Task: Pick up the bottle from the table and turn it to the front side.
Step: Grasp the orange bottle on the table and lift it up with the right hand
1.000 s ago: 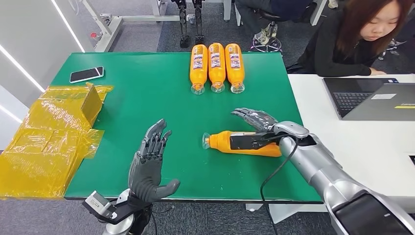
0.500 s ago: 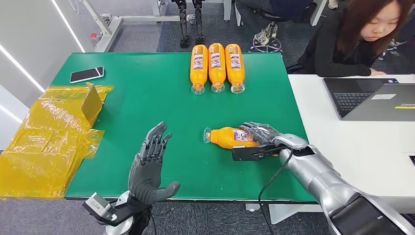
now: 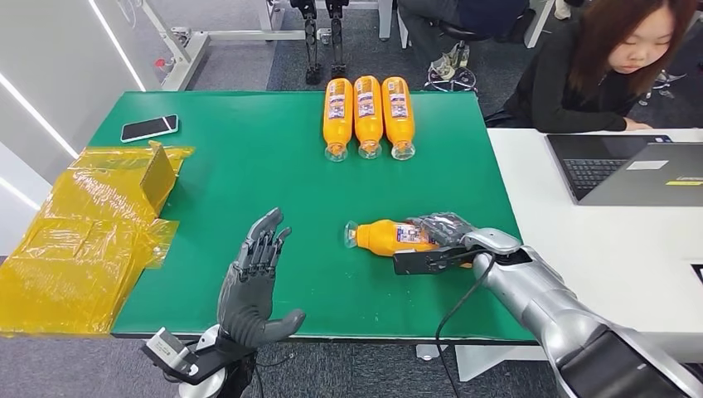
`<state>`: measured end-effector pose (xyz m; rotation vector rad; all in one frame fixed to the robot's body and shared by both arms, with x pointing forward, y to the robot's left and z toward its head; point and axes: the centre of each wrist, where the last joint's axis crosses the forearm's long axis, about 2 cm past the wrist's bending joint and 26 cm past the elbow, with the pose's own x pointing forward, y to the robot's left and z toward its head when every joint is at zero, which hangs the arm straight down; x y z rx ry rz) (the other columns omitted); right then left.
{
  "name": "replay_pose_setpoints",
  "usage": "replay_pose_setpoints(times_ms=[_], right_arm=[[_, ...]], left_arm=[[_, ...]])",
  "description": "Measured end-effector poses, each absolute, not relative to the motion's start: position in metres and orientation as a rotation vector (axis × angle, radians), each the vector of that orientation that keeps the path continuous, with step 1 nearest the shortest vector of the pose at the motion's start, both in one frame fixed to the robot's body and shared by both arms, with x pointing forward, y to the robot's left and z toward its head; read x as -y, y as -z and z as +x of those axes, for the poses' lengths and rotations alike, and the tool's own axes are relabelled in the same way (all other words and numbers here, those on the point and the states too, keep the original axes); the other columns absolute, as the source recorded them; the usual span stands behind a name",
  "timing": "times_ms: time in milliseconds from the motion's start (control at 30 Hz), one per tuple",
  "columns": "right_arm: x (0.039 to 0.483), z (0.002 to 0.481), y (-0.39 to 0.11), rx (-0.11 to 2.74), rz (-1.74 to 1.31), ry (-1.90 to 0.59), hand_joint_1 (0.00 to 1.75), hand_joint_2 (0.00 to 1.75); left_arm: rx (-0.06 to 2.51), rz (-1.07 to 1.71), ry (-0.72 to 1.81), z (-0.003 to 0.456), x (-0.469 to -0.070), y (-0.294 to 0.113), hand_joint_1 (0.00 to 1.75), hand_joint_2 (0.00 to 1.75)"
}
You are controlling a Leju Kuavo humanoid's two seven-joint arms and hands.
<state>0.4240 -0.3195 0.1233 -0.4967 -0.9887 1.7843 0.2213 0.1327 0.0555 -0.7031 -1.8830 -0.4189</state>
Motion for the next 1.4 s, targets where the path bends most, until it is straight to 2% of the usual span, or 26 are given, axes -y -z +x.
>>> replay_pose_setpoints(times_ms=[633, 767, 867, 1067, 1400], right_arm=[[0.31, 0.425, -0.128, 1.114, -0.518, -1.76, 1.75, 1.75], [0.284, 0.434, -0.168, 1.435, -0.744, -1.679, 1.75, 1.75], [0.269, 0.429, -0.188, 1.56, -0.843, -1.673, 1.75, 1.75], [0.242, 0.392, -0.187, 1.777, -0.988, -1.672, 1.75, 1.75], [0.193, 0.308, -0.133, 1.92, -0.882, -1.657, 1.75, 1.75]], left_arm=[[1.882, -0.699, 0.423, 0.218, -0.133, -0.055, 0.0, 1.75], [1.893, -0.638, 0.385, 0.211, -0.14, -0.052, 0.0, 1.75], [1.897, -0.623, 0.382, 0.212, -0.142, -0.052, 0.0, 1.75], [1.891, -0.609, 0.374, 0.218, -0.141, -0.057, 0.0, 1.75], [1.909, -0.63, 0.344, 0.236, -0.136, -0.067, 0.0, 1.75]])
